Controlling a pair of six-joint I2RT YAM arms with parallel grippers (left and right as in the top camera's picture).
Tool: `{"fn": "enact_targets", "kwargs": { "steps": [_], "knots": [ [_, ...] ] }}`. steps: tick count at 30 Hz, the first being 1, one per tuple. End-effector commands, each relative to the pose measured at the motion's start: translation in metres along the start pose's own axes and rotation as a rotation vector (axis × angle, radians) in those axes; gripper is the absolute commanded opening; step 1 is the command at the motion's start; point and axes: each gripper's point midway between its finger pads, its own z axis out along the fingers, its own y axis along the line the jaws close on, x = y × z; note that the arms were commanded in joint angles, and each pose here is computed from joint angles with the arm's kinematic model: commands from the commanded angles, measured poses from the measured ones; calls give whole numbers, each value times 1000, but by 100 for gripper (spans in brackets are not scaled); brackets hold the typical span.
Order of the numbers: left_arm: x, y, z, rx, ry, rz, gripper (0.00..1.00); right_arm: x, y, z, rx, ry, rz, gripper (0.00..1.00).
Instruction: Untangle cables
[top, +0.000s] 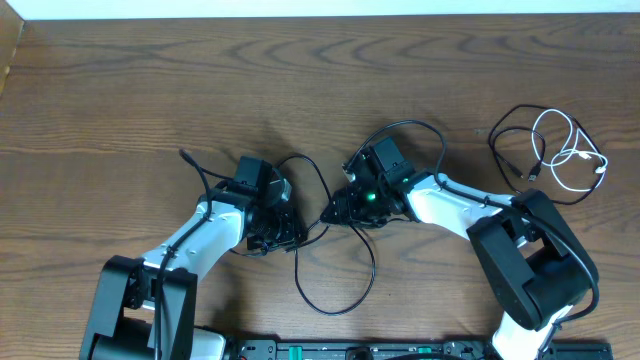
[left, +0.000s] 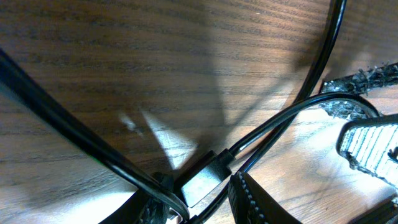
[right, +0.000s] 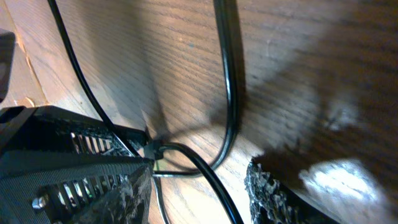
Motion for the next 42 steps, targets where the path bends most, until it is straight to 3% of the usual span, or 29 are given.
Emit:
{"fn": "enact_targets", "kwargs": {
  "steps": [1, 7, 13, 15, 18, 27, 34, 42],
  "knots": [
    [8, 12, 6, -34, 17, -19, 37, 7, -56, 18, 196, -14, 69, 50],
    [6, 11, 6, -32, 10, -15, 37, 9, -52, 21, 190, -8, 6, 43],
    [5, 11, 6, -30, 8, -14, 36, 15, -35, 27, 125, 25, -73, 44],
    [6, 10, 6, -28, 9, -15, 36, 13, -40, 28, 158, 8, -78, 31],
    [6, 10, 6, -27, 10, -14, 36, 7, -49, 27, 215, -31, -60, 20],
    [7, 7, 6, -9, 16, -14, 36, 6, -49, 34, 289, -79, -93, 30],
    [8, 4, 6, 7, 21, -13, 36, 8, -48, 35, 288, -79, -61, 30],
    [8, -22, 4, 159, 37, 84, 30, 14, -40, 36, 229, -38, -51, 31]
  ]
}}
